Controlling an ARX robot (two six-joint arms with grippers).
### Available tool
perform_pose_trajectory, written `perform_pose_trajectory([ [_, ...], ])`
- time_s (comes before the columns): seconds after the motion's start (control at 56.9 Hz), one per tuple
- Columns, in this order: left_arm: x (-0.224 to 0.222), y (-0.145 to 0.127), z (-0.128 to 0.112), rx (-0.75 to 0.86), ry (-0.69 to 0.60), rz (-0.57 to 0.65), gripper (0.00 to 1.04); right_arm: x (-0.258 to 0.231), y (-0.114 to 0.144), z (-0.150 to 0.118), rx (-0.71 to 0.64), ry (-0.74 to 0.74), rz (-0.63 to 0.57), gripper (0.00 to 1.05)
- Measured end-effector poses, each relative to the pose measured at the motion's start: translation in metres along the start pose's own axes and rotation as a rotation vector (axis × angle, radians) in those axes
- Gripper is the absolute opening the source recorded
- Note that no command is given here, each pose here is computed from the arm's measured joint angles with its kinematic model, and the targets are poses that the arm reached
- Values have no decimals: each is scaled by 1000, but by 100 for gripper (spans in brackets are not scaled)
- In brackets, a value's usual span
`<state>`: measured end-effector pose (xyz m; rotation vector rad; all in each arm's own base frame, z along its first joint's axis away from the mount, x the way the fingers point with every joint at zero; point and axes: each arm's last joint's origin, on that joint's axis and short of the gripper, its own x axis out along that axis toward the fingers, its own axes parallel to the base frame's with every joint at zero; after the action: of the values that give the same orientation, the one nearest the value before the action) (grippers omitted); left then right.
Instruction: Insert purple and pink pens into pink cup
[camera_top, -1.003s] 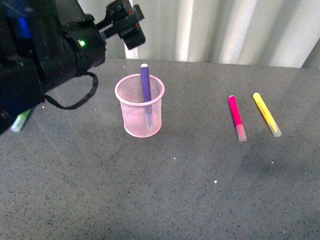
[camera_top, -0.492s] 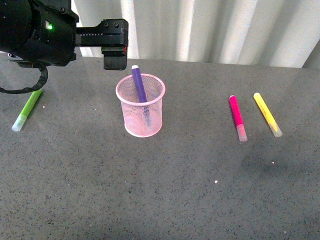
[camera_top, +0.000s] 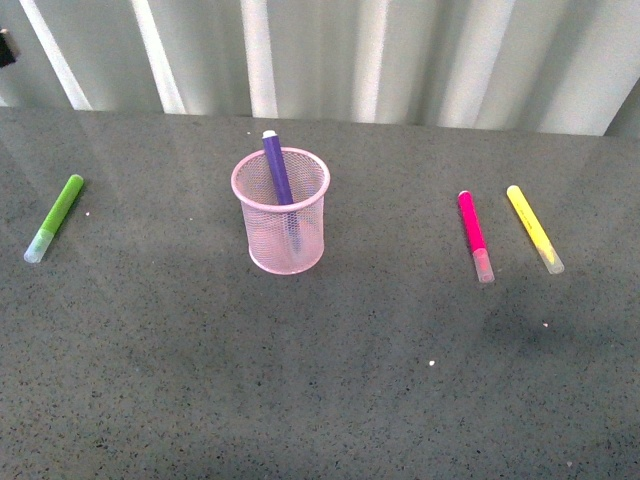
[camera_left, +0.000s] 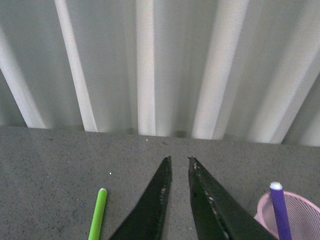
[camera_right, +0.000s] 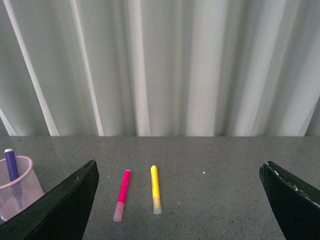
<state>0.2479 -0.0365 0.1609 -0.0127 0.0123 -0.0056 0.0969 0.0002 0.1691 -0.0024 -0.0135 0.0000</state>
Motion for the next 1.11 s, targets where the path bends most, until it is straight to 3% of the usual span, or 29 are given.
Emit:
perform_pose_trajectory([
  [0.053, -9, 3, -1, 3, 3, -5, 4, 0, 0, 0, 0, 0, 0, 98],
  [0.633, -79, 35, 0, 5, 4, 4, 4, 0, 0, 0, 0, 0, 0, 98],
  [1.108, -109, 35, 7, 5, -19, 3, 4, 0, 0, 0, 0, 0, 0, 98],
])
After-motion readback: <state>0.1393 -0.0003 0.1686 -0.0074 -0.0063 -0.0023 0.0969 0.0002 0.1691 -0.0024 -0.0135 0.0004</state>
